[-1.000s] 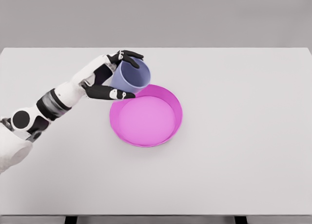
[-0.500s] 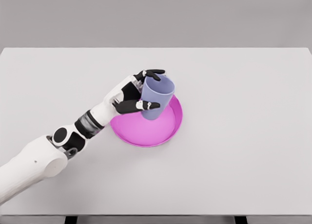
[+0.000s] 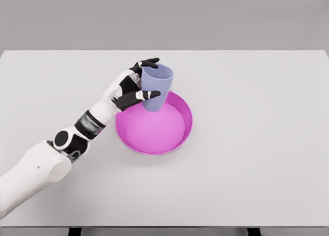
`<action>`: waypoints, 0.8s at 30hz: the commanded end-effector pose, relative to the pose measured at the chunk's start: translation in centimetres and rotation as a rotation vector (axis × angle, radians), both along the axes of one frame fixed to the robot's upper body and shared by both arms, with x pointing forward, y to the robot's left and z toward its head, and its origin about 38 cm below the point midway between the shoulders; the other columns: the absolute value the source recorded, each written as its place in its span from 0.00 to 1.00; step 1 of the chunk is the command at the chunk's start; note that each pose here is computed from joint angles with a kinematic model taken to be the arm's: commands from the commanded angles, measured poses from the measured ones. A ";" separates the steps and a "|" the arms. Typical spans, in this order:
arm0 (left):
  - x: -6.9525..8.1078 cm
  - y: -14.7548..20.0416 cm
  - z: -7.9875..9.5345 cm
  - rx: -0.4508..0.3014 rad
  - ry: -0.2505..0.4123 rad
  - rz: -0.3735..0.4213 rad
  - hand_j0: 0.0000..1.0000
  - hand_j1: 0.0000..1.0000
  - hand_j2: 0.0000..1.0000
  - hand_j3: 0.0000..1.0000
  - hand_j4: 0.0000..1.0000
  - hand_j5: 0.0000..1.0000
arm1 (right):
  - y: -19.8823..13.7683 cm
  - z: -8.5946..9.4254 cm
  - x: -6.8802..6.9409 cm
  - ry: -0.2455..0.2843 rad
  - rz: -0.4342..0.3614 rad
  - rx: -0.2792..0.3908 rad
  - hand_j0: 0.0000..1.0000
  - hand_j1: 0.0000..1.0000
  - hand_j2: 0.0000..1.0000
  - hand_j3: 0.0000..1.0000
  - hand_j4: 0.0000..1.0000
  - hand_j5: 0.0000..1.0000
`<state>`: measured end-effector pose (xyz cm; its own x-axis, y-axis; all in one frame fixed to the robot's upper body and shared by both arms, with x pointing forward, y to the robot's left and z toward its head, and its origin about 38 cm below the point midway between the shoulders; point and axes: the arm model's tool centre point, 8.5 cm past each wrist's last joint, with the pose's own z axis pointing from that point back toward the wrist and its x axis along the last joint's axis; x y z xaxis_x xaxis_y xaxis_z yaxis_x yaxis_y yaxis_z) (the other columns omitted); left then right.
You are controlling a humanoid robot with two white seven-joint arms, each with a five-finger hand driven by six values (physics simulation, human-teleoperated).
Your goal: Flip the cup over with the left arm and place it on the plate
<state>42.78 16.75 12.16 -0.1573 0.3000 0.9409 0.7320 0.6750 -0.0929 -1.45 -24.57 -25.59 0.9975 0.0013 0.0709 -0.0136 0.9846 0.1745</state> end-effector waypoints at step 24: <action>-0.7 -0.2 0.9 0.058 -0.109 0.081 0.71 0.71 0.71 0.71 0.71 0.71 | 0.0 0.0 0.0 0.000 0.000 0.000 1.00 1.00 1.00 1.00 1.00 1.00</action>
